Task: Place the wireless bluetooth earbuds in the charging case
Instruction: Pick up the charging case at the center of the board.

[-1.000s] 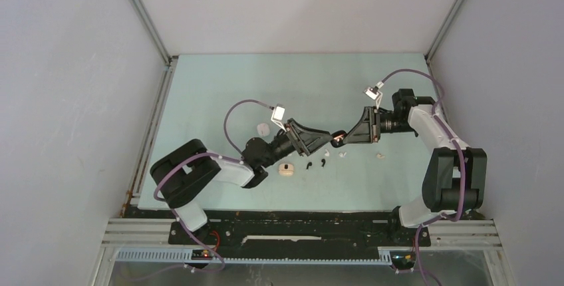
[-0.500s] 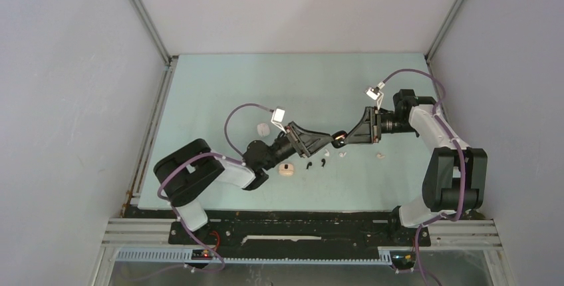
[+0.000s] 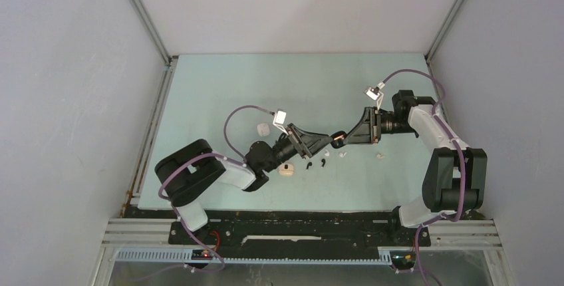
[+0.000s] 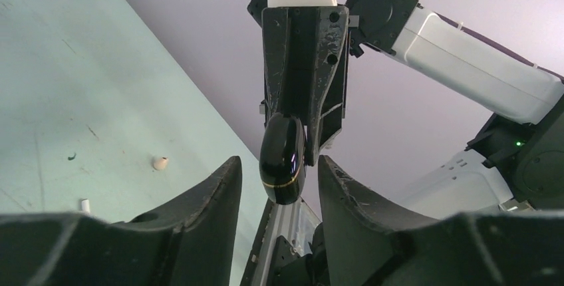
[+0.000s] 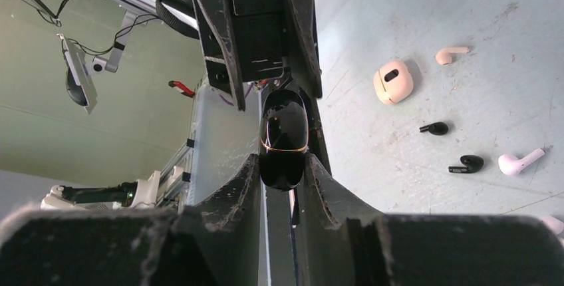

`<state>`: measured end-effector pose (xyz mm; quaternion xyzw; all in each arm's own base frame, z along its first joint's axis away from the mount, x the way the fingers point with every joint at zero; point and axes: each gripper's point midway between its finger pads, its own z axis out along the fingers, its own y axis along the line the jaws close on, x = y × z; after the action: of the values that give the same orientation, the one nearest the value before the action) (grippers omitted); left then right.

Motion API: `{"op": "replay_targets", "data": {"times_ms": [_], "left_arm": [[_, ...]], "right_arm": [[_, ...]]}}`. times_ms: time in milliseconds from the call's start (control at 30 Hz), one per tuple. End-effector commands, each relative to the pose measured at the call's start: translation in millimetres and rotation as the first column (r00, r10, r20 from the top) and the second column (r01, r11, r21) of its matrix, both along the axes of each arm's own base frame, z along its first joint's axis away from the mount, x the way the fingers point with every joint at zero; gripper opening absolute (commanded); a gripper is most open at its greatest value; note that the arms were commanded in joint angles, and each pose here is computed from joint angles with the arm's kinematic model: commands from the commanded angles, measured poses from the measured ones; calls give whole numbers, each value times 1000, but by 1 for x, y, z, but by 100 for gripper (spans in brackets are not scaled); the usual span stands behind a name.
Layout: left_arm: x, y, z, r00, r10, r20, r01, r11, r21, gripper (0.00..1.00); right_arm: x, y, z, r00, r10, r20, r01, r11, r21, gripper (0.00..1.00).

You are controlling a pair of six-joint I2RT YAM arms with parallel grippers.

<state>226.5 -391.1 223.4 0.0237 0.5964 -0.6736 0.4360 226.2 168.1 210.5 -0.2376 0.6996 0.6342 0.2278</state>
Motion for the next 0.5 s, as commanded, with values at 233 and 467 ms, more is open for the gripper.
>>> {"op": "replay_targets", "data": {"times_ms": [233,467], "left_arm": [[-10,-26,14,992,-124,39,125,992,-32,37],[-14,-28,10,988,-146,43,146,989,-17,17]], "right_arm": [[5,2,11,999,8,52,-9,1000,19,3],[7,2,7,999,7,43,-7,1000,10,13]]}}
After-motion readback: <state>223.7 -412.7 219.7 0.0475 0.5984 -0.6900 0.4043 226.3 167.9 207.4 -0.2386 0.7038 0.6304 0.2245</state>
